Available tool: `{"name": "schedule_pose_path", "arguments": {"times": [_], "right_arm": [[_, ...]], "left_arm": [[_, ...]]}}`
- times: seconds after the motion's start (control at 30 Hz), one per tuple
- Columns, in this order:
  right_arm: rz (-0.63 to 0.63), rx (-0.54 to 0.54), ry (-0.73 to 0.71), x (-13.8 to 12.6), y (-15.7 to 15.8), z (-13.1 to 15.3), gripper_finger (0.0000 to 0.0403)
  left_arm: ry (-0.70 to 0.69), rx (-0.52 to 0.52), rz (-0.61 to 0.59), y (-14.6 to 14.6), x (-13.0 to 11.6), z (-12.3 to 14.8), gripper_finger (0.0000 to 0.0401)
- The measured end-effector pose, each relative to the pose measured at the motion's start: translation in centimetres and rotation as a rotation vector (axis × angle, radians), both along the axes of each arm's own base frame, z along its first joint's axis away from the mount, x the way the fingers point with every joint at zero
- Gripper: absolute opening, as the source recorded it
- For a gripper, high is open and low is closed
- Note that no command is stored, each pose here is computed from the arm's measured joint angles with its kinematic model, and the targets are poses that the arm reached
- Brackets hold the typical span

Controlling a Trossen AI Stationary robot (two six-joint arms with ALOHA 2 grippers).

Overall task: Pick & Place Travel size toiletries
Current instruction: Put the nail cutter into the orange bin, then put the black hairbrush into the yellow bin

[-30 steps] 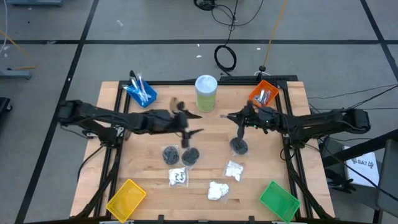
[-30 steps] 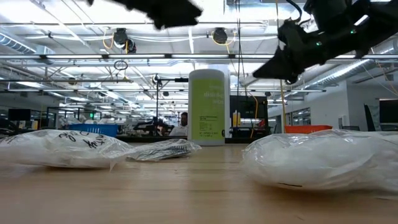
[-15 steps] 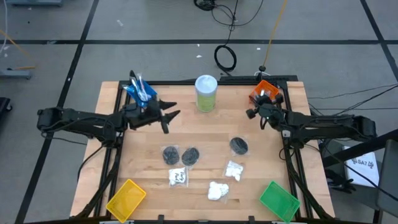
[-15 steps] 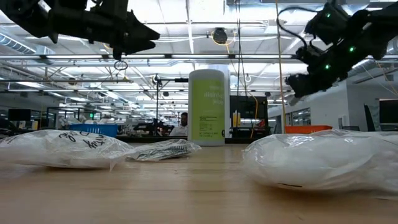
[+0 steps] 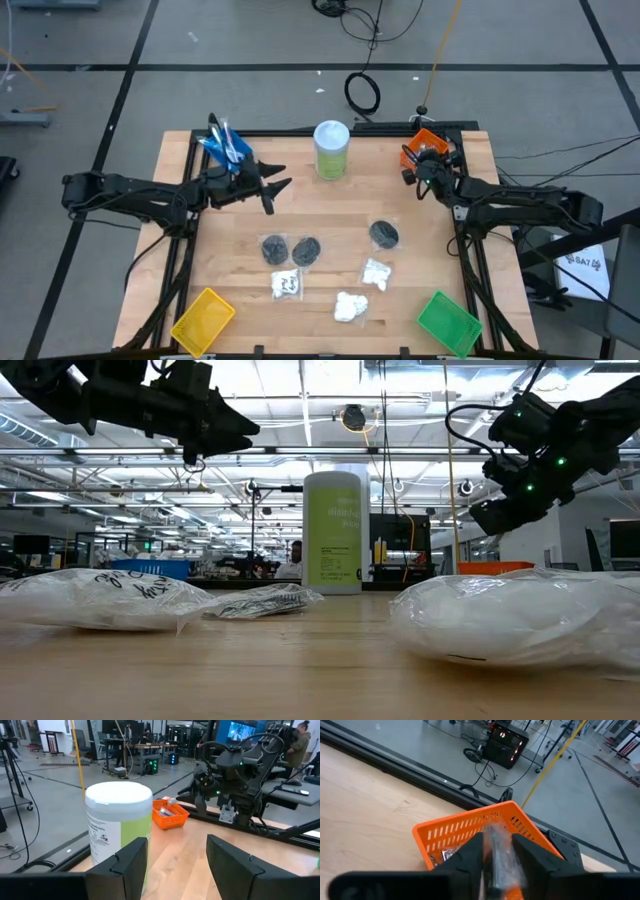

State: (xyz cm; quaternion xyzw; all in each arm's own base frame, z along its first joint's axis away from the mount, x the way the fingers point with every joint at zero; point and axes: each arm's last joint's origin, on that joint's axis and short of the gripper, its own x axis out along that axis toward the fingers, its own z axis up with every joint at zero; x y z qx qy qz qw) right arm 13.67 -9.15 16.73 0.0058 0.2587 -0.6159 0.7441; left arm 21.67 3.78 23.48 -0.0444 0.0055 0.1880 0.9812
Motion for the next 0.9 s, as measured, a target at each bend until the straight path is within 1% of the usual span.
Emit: {"name": "schedule_pose_path", "arguments": {"times": [0.2, 0.37, 0.47, 0.53, 0.57, 0.67, 0.77, 0.83, 0.9], "right_arm": [[0.000, 0.000, 0.000, 0.0, 0.0, 0.0, 0.0170], [0.004, 0.000, -0.002, 0.0, 0.0, 0.0, 0.0215], [0.079, 0.027, -0.046, 0.3, 0.3, 0.2, 0.0229], [0.191, 0.052, -0.093, 0.8, 0.5, 0.6, 0.0232], [0.270, 0.072, -0.130, 1.1, 0.8, 0.8, 0.0232], [0.583, 0.168, -0.250, 2.3, 1.9, 1.4, 0.0227], [0.900, 0.310, -0.286, 3.5, 4.1, 1.1, 0.0220], [1.002, 0.419, -0.278, 3.8, 5.7, 0.6, 0.0218], [1.042, 0.476, -0.237, 4.1, 7.2, -0.1, 0.0219]], "left_arm": [[-0.001, 0.000, 0.000, 0.0, 0.0, 0.0, 0.0200], [0.001, 0.004, -0.001, 0.0, 0.0, 0.0, 0.0200], [0.003, 0.007, -0.001, 0.0, 0.0, 0.0, 0.0200], [0.004, 0.007, -0.001, 0.0, 0.0, 0.0, 0.0200], [0.004, 0.007, -0.001, 0.0, 0.0, 0.0, 0.0200], [0.004, 0.007, -0.002, 0.0, 0.0, 0.0, 0.0200], [0.005, 0.007, -0.002, 0.0, 0.0, 0.0, 0.0200], [0.005, 0.007, -0.002, 0.0, 0.0, 0.0, 0.0200], [0.005, 0.007, -0.002, 0.0, 0.0, 0.0, 0.0200]]}}
